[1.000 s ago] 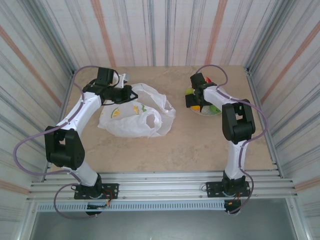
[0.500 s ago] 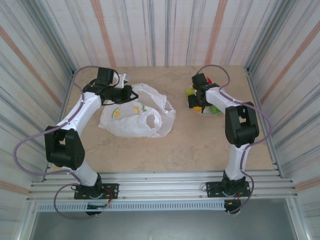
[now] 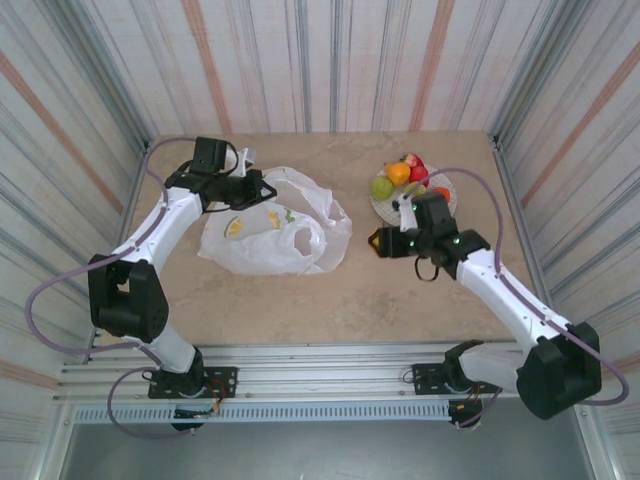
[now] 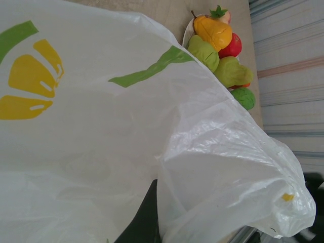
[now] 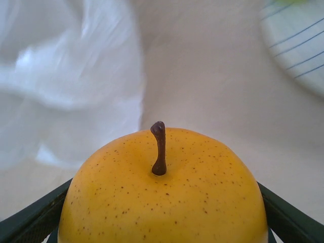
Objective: Place the fruits into the plastic bag
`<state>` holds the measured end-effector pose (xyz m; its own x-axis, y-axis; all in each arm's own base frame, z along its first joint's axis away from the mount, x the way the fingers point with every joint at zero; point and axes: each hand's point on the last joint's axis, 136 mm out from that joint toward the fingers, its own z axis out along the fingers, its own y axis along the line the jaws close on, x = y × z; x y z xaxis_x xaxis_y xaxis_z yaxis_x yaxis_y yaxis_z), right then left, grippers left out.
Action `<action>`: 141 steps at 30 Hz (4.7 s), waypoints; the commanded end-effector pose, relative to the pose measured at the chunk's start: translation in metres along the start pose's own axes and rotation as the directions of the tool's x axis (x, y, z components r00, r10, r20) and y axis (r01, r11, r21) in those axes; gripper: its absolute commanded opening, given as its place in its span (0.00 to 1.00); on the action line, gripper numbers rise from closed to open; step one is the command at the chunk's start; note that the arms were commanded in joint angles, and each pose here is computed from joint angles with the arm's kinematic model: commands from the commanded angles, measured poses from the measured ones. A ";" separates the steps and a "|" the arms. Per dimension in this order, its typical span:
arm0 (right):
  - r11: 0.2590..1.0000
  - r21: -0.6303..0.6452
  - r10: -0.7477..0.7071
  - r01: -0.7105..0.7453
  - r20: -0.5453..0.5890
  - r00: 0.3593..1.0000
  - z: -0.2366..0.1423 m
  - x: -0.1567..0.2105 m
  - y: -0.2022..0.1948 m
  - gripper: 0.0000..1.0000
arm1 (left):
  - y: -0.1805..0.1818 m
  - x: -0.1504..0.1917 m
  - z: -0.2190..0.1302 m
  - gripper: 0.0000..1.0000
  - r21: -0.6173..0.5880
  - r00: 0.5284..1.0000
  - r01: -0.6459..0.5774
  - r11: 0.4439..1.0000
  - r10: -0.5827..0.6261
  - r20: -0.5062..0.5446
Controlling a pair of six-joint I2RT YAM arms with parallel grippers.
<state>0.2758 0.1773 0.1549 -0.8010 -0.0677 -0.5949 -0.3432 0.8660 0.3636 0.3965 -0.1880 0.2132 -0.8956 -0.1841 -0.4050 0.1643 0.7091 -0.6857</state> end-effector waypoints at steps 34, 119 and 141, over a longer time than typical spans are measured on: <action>0.899 -0.047 0.426 -0.435 0.320 0.846 0.085 -0.056 0.041 0.63 | -0.079 0.035 0.020 0.00 0.216 0.991 -0.031 0.976 0.059 -0.123; 0.988 -0.108 0.136 -0.114 0.224 0.965 -0.011 -0.067 0.008 0.91 | -0.025 0.005 0.008 0.00 0.145 0.986 -0.077 0.986 0.097 -0.134; 0.883 -0.199 -0.366 0.424 0.273 0.890 0.034 -0.083 0.056 0.70 | -0.030 0.003 0.005 0.00 0.161 0.987 -0.075 0.984 0.097 -0.132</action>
<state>0.3455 0.2225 0.1808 -0.5632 -0.1564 -0.8114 -0.6164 0.7335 0.2865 0.3897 -0.2127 0.2172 -0.9279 -0.0317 -0.3716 0.2730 0.6210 -0.7347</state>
